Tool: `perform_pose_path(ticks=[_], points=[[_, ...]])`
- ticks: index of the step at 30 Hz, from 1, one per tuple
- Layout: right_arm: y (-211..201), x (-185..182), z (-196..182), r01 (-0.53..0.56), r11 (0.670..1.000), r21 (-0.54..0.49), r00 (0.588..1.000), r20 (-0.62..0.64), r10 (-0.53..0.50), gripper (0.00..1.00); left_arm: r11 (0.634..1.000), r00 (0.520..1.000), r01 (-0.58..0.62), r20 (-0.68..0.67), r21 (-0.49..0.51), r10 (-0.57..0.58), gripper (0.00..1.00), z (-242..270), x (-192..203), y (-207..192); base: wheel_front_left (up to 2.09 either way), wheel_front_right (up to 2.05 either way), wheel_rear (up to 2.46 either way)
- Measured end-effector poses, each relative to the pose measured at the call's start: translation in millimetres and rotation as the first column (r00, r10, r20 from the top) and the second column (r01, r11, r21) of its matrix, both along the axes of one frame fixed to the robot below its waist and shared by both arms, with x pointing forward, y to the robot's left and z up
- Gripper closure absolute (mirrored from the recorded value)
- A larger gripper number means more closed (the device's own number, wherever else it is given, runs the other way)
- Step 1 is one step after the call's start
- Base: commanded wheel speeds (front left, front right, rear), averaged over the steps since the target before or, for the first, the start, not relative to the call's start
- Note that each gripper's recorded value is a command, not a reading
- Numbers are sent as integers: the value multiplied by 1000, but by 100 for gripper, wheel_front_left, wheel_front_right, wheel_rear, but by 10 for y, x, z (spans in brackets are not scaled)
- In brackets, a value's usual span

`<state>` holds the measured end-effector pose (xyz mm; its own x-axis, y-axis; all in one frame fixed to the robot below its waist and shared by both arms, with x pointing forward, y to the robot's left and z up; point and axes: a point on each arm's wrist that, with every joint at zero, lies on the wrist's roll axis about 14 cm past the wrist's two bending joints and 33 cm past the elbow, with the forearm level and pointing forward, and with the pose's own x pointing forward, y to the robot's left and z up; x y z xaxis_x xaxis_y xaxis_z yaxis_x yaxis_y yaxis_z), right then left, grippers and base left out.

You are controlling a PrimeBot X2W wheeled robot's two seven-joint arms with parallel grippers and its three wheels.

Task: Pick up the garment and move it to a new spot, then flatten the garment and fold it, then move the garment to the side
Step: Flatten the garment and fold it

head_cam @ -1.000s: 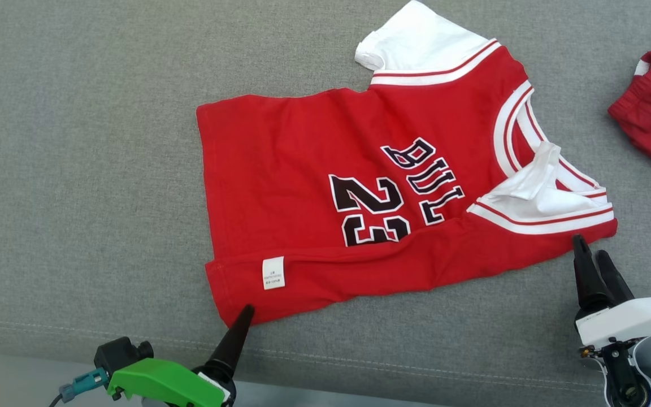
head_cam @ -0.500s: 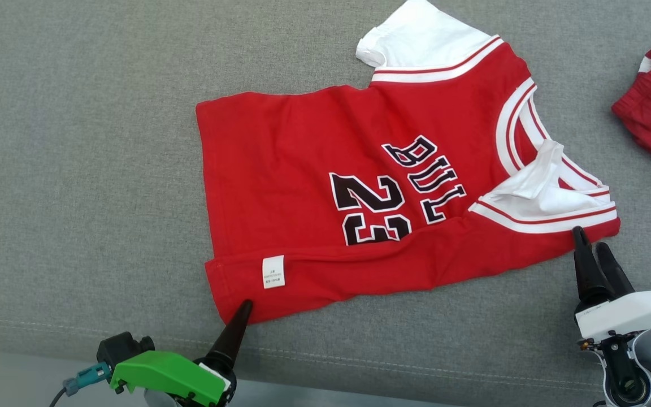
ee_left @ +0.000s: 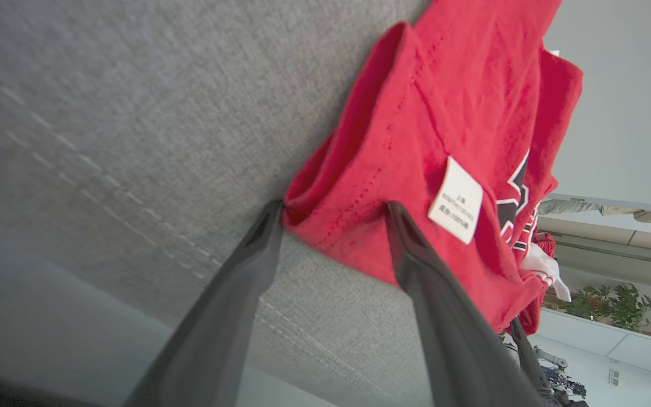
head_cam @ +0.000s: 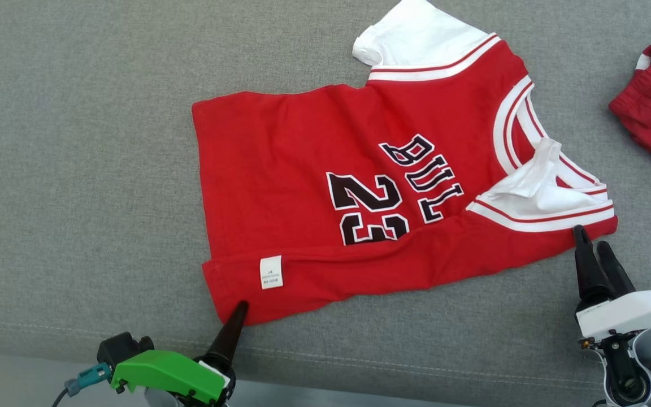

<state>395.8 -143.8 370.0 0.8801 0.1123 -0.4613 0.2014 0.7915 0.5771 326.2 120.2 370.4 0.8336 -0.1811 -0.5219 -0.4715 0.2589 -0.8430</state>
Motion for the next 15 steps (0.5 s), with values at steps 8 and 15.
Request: perform_pose_path(ticks=[8,15], points=[[21,14,1,-5,1000,2,1000,6,5,0,1000,1000,-11,-4,12,11,100,-28,9,28,0,0,0],[47,11,-18,-13,1000,5,1000,2,13,0,999,998,-40,46,28,39,100,56,135,100,0,0,0]])
